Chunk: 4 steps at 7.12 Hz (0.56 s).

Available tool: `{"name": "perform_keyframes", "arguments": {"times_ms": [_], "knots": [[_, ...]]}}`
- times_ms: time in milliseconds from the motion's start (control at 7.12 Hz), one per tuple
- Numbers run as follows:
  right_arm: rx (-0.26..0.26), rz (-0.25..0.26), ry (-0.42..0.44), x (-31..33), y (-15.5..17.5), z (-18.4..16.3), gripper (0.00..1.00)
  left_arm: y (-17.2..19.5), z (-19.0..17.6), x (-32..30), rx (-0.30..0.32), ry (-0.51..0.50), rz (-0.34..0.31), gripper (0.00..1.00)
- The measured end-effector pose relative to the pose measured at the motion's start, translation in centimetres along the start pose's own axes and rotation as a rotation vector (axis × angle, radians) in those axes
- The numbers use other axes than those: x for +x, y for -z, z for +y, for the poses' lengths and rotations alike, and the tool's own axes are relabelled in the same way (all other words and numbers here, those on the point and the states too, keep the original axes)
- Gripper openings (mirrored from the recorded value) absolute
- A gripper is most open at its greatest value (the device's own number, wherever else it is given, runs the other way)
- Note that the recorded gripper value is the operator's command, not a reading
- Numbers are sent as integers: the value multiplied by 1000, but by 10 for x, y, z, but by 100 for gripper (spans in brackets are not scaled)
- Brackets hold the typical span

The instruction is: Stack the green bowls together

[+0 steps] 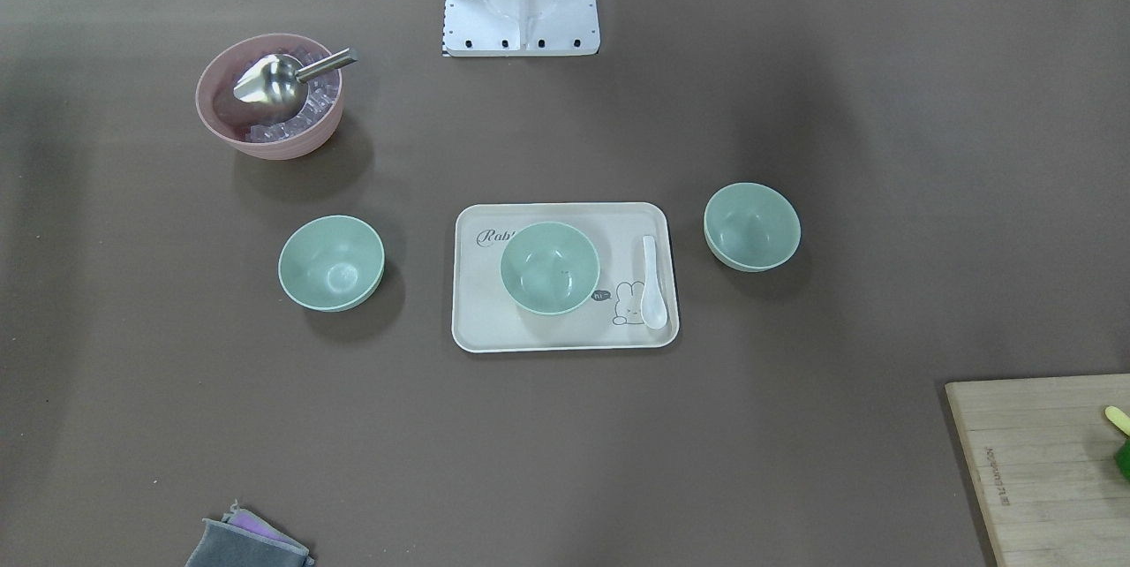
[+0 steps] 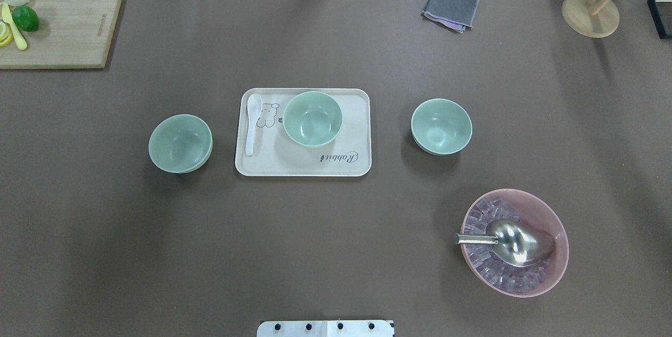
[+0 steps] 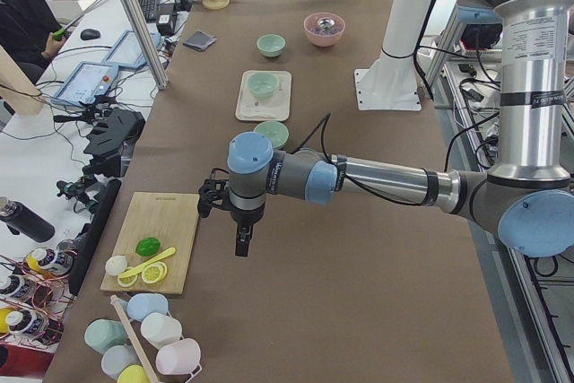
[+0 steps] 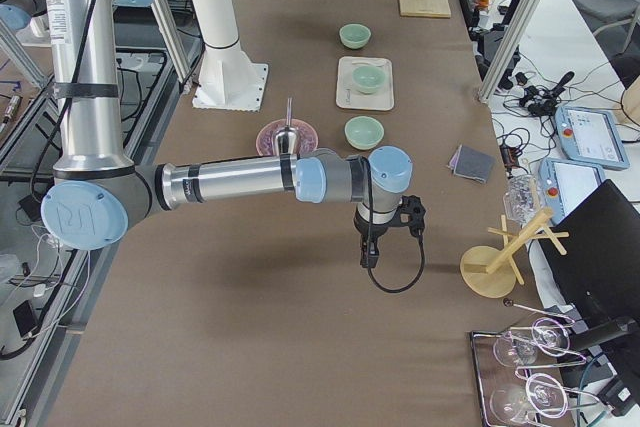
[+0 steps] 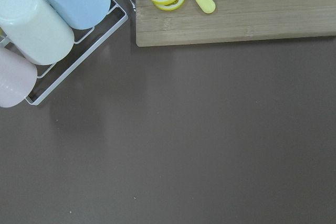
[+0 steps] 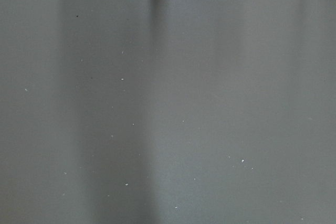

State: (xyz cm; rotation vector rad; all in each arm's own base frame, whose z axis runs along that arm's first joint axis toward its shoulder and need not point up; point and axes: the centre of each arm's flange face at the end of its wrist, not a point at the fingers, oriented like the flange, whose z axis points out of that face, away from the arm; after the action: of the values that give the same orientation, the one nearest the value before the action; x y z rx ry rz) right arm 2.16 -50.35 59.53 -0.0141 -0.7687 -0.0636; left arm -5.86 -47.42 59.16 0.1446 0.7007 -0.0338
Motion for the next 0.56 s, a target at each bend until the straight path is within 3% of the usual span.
{"name": "perform_keyframes", "arguments": {"times_ms": [562], "knots": [[-2,-1,-2,0,0,0,100,5,-5,5,18,-14,3,98]]}}
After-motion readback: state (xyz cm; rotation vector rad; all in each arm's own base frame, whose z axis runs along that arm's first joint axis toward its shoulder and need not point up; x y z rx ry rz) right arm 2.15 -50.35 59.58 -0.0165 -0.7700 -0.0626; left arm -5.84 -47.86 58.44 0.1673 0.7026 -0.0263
